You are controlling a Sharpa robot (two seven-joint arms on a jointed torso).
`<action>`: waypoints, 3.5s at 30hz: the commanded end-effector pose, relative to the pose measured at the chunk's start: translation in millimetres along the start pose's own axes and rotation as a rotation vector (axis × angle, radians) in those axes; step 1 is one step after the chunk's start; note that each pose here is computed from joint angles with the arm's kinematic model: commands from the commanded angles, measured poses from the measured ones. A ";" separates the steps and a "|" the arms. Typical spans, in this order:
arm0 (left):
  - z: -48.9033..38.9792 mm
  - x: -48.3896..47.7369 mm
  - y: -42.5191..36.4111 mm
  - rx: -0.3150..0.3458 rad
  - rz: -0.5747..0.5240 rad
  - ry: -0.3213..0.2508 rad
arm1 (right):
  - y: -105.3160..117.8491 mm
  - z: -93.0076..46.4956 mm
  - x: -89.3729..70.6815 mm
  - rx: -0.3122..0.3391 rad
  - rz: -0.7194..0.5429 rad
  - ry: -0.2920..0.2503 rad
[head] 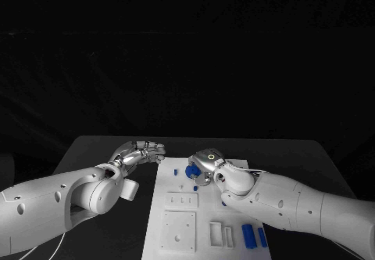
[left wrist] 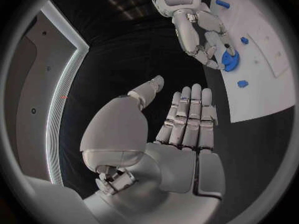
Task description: Assemble the parts on the task board
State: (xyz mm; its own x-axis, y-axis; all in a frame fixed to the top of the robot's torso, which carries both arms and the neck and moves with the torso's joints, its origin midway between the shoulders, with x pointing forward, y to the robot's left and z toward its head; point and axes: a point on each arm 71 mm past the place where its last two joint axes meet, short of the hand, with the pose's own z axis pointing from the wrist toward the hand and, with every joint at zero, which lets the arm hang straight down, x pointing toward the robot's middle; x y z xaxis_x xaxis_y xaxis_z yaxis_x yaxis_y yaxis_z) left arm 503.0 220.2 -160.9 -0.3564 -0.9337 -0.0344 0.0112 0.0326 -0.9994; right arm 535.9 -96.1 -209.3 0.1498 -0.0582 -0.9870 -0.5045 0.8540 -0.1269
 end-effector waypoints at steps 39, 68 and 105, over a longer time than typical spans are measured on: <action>0.9 0.9 -1.5 0.009 -0.001 0.013 | -8.0 -3.8 11.9 0.005 0.115 0.085; 2.0 1.1 -1.1 0.007 0.000 0.013 | -14.9 -4.7 20.0 0.035 0.134 0.186; -0.6 -4.5 -1.1 0.007 0.002 0.001 | -25.4 -25.0 7.7 0.042 0.174 0.119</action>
State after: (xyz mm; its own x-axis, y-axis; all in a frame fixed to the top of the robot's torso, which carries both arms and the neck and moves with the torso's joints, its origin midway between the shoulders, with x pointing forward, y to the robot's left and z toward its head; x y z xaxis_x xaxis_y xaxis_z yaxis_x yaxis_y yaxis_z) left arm 504.5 226.9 -161.4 -0.3428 -0.9386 -0.0389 0.0089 0.0382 -0.9992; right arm 528.5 -130.2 -218.1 -0.0540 0.0194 -0.9983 -0.4839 0.8741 0.0432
